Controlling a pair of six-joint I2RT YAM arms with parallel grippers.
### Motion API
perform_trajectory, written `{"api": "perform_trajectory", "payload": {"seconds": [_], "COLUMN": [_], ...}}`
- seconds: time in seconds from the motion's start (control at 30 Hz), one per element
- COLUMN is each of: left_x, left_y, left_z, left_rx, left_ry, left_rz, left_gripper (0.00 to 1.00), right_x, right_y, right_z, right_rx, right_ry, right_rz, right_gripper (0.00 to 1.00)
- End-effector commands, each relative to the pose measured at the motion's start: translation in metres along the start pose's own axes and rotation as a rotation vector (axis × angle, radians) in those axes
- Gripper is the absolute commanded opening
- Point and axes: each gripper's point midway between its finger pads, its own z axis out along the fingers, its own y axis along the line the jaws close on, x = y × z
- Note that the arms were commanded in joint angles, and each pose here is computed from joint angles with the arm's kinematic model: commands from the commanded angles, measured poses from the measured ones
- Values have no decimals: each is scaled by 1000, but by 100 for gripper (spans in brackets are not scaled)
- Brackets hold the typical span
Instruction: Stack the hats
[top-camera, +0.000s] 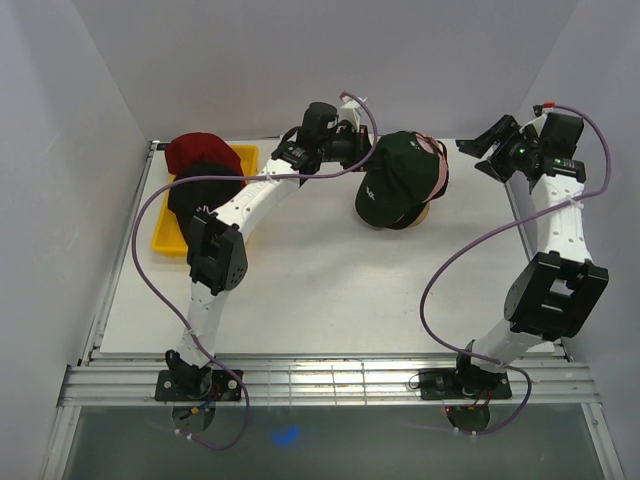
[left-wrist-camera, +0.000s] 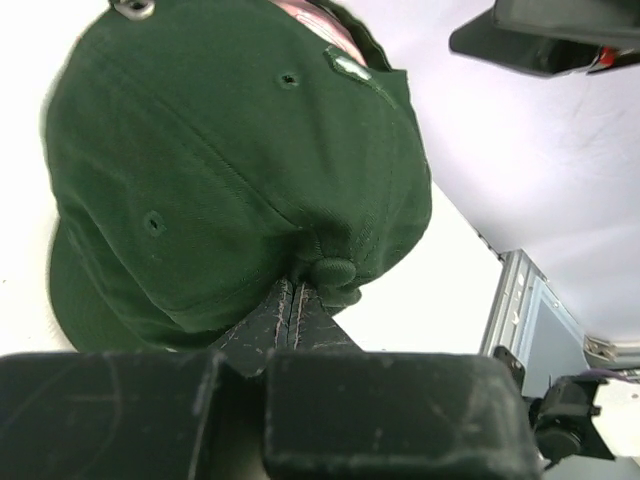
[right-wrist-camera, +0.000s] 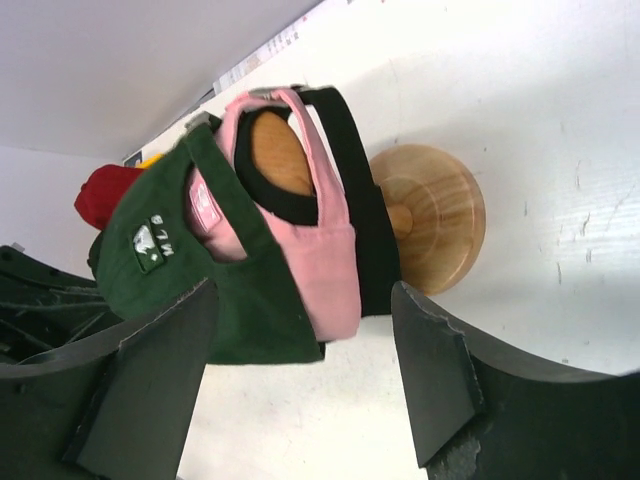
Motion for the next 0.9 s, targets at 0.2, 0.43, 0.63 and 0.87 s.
{"api": "perform_trajectory", "payload": {"seconds": [0.2, 0.43, 0.63, 0.87], "left_x": [-36, -36, -25, -9], "left_y": [-26, -35, -31, -21], "left_z": [-1, 3, 10, 20], "left_rx": [-25, 21, 37, 36], "left_ry": [-108, -100, -70, -30], "left_rz": [87, 93, 85, 57], "left_gripper": [0, 0, 0, 0], "right_x": [-23, -18, -20, -16], "right_y": [31, 40, 25, 16], "right_z": [21, 39, 54, 67], "right_rx": [-1, 31, 94, 116], "right_ry": [-23, 17, 30, 50], "right_rz": [-158, -234, -244, -249], "right_gripper": [75, 74, 71, 56]}}
